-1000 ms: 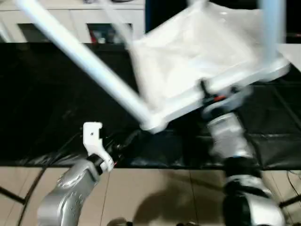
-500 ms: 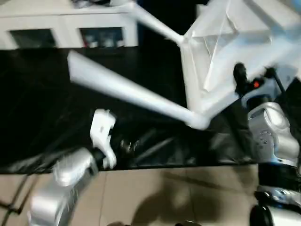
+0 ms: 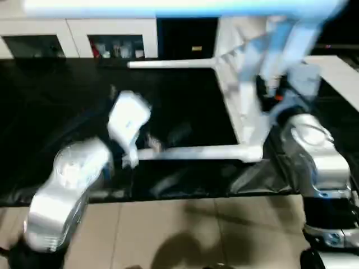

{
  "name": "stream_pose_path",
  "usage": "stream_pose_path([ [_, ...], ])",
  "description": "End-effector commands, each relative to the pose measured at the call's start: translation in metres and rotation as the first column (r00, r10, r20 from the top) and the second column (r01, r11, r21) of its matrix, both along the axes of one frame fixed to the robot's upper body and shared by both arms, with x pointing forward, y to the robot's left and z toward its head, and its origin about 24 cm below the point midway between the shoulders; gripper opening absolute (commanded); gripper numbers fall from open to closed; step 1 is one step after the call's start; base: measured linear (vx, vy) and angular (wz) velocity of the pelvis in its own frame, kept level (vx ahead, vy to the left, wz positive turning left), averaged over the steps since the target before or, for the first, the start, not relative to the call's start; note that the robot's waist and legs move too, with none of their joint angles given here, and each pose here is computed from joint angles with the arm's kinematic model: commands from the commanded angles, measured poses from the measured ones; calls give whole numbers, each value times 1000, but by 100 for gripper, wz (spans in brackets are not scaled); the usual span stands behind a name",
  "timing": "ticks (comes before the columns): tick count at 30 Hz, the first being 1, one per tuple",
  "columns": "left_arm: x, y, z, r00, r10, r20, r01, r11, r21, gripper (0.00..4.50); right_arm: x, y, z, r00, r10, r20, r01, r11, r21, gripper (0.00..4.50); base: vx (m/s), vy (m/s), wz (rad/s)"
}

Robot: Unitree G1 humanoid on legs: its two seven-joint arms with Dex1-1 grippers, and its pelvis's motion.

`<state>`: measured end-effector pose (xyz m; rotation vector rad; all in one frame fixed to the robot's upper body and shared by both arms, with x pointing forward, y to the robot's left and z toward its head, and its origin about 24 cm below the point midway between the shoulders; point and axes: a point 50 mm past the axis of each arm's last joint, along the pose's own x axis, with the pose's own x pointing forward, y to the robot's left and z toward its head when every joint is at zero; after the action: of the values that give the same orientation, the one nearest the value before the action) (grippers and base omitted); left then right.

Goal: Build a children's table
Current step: Flip table

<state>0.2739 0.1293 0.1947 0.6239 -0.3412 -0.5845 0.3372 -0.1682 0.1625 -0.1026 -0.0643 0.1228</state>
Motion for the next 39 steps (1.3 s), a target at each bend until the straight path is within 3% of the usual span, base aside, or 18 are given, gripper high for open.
stream_pose_path([
  [1, 3, -2, 5, 993, 28, 115, -35, 998, 61, 450, 2, 2, -24, 992, 7, -127, -12, 999, -41, 230, 0, 0, 0],
  [2, 4, -3, 12, 976, 49, 210, -69, 994, 90, 450, 4, 3, -28, 990, -8, -143, 2, 999, -38, 264, 0, 0, 0],
  [5, 5, -3, 16, 950, 75, 302, -118, 985, 124, 450, 4, 3, -32, 987, -25, -157, 18, 999, -49, 277, 0, 0, 0],
  [6, 4, -1, 19, 922, 94, 375, -154, 979, 135, 450, 5, 2, -36, 986, -44, -162, 34, 998, -59, 304, 0, 0, 0],
  [9, 4, 4, 23, 841, 144, 521, -244, 961, 127, 450, 5, -1, -46, 979, -85, -185, 72, 995, -74, 304, 0, 0, 0],
  [14, 8, 13, 37, 718, 209, 664, -349, 934, 83, 450, 6, -3, -58, 973, -85, -215, 66, 994, -91, 304, 0, 0, 0],
  [15, 10, 16, 42, 686, 222, 693, -371, 926, 71, 450, 6, -2, -60, 972, -77, -220, 60, 995, -83, 278, 0, 0, 0],
  [25, 32, 23, 59, 599, 278, 751, -443, 897, 21, 450, 9, 0, -56, 982, -56, -183, 30, 990, -140, 206, 0, 0, 0],
  [27, 41, 27, 58, 606, 301, 736, -469, 883, 25, 450, 9, 1, -54, 984, -47, -170, 20, 988, -156, 199, 0, 0, 0],
  [29, 48, 32, 60, 616, 331, 714, -482, 876, 9, 421, 9, 2, -52, 987, -40, -158, 13, 986, -169, 198, 0, 0, 0],
  [32, 51, 33, 66, 617, 349, 705, -477, 879, -18, 395, 10, 1, -47, 989, -44, -140, 18, 983, -183, 198, 0, 0, 0],
  [39, 50, 29, 70, 622, 325, 712, -442, 897, -24, 330, 11, -10, -30, 992, -41, -117, -4, 933, -360, 198, 0, 0, 0],
])
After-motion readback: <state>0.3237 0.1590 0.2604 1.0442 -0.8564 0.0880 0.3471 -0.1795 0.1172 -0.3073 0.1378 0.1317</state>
